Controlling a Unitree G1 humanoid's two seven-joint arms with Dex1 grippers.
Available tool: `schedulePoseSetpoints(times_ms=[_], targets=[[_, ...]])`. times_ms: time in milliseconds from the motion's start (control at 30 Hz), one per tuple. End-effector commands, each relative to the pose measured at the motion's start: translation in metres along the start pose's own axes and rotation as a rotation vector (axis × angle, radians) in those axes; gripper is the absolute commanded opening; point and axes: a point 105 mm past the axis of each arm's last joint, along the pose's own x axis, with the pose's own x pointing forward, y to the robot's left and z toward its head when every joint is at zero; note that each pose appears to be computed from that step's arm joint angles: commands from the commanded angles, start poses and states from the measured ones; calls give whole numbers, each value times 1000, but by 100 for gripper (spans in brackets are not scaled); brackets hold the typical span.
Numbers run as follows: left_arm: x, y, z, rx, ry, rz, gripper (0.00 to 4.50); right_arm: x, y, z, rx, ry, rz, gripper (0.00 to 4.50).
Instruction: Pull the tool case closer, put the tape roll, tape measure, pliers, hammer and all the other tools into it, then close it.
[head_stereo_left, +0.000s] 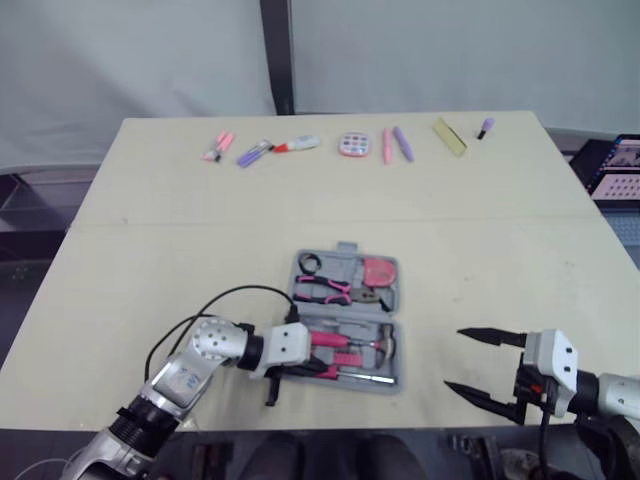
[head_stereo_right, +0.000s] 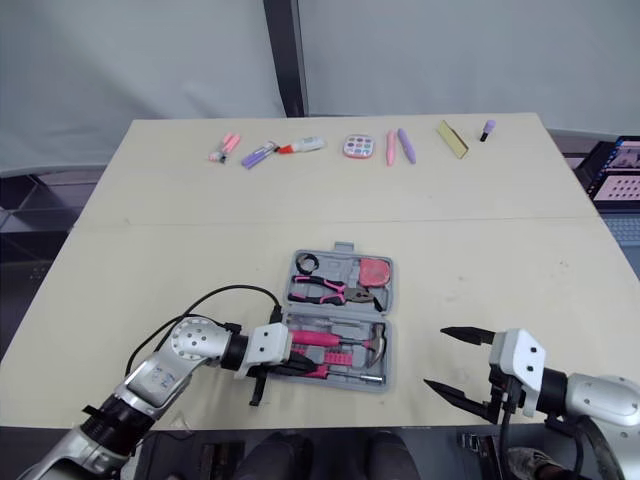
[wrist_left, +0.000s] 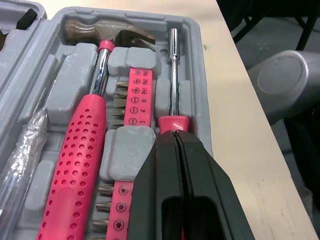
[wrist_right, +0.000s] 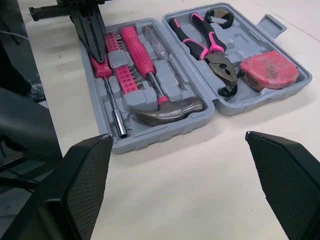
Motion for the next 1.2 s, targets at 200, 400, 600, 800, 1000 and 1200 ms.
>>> schedulePoseSetpoints(times_ms=[200,400,600,800,1000,1200], targets=[[6,-17,-31,-112,83,-42,5,-3,-4,12,-49,-22,-21,450],[-19,19,11,-213,-148,141,5,2,-8,15,-54,-46,-38,450],[-75,39,22,-289,-270,381,28,12,-11,17,-44,-82,-62,450],[-134,22,-19,-385,-227,691,294,23,-11,13,0,-119,-138,450],[-159,-12,-53,-473,-176,875,444,25,-5,6,39,-122,-203,450],[-159,-26,-59,-527,-187,930,444,29,-2,2,72,-122,-219,450]])
